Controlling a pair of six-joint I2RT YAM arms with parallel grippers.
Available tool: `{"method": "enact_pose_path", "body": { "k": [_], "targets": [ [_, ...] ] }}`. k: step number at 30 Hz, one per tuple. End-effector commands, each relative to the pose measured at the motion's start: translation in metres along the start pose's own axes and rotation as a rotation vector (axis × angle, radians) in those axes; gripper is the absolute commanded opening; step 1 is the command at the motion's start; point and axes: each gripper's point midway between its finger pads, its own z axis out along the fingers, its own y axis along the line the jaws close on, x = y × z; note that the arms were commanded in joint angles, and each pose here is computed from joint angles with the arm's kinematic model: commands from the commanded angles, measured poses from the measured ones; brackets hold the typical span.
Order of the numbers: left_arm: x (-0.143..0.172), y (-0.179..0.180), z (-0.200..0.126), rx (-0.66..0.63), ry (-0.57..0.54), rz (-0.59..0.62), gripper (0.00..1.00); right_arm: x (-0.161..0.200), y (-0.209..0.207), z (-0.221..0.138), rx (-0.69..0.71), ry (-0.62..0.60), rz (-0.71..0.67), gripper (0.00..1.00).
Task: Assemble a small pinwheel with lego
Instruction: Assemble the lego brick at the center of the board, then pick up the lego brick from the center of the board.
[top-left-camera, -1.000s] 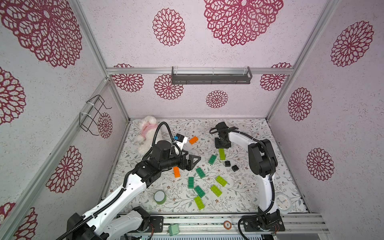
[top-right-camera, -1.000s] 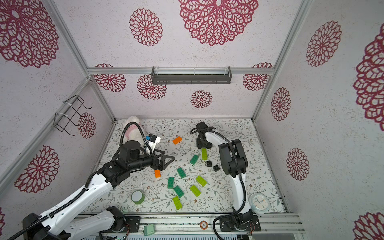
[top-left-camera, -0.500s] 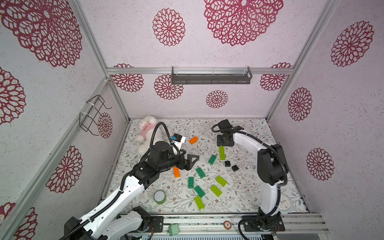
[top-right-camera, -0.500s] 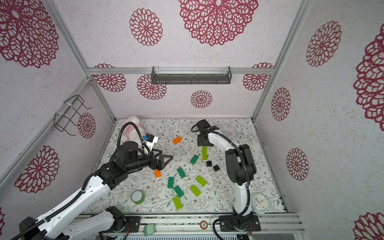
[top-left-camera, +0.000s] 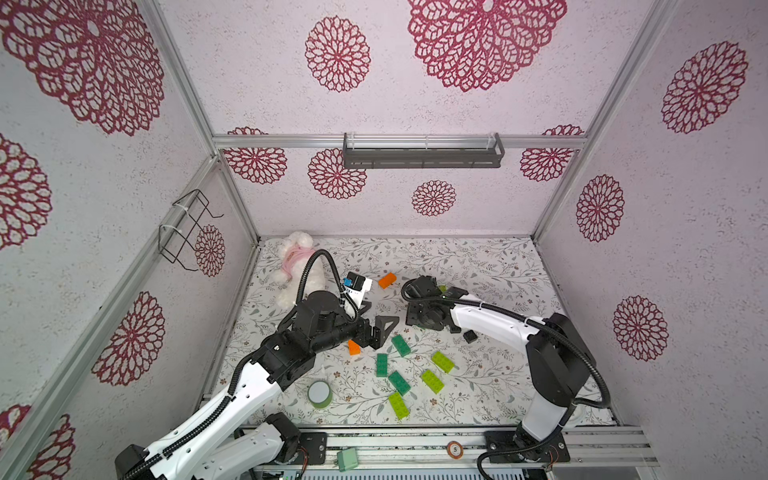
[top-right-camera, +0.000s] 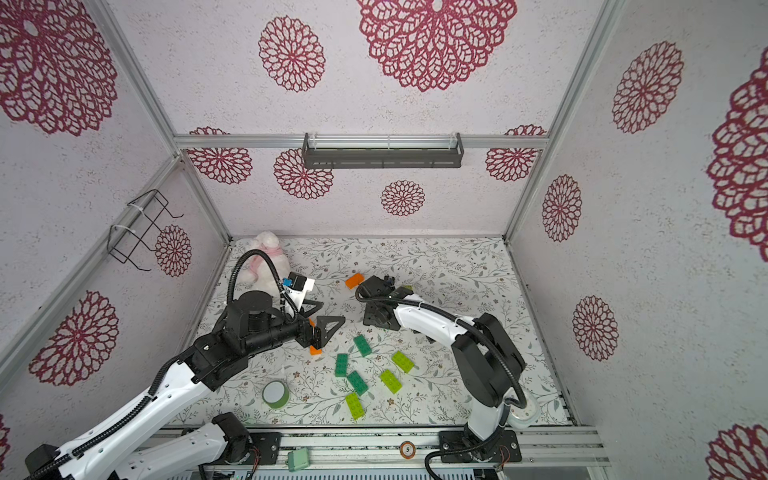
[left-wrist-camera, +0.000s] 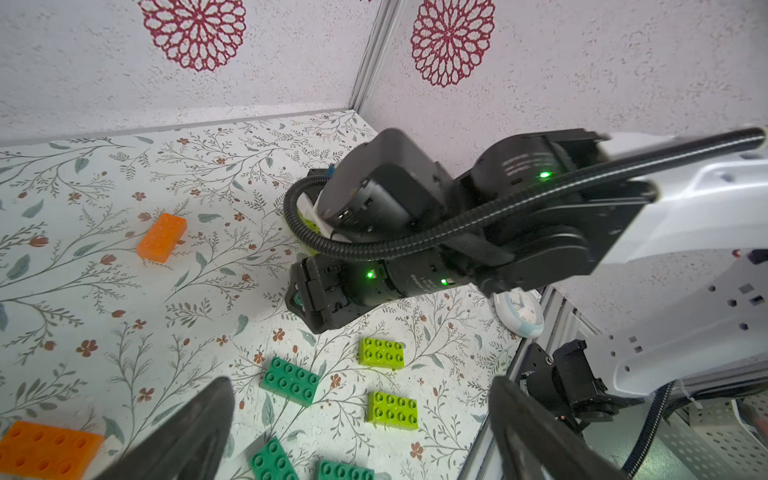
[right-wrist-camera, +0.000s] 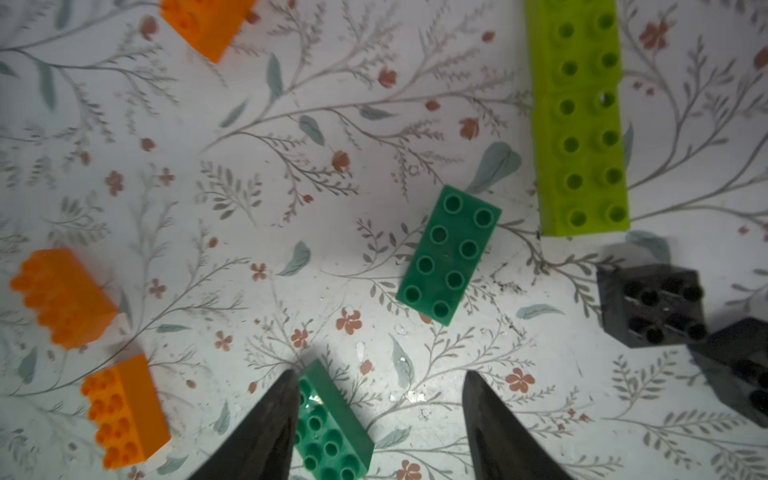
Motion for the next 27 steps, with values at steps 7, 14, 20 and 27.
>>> {"method": "enact_pose_path", "body": {
  "k": [7, 14, 20, 27],
  "targets": [
    [-0.012, -0.012, -0.015, 0.007, -0.044, 0.059, 0.97, -0.014, -0.014, 0.011, 0.056, -0.061, 0.132, 0.65],
    [-0.011, -0.013, -0.015, 0.013, -0.041, 0.060, 0.97, -0.028, -0.017, 0.024, 0.050, -0.059, 0.172, 0.60],
    [-0.010, -0.012, -0.012, 0.012, -0.033, 0.061, 0.97, -0.031, -0.018, 0.039, 0.054, -0.037, 0.174, 0.55],
    [-0.007, -0.011, -0.009, 0.009, -0.022, 0.063, 0.97, -0.031, -0.020, 0.050, 0.069, -0.030, 0.149, 0.47]
  ]
}}
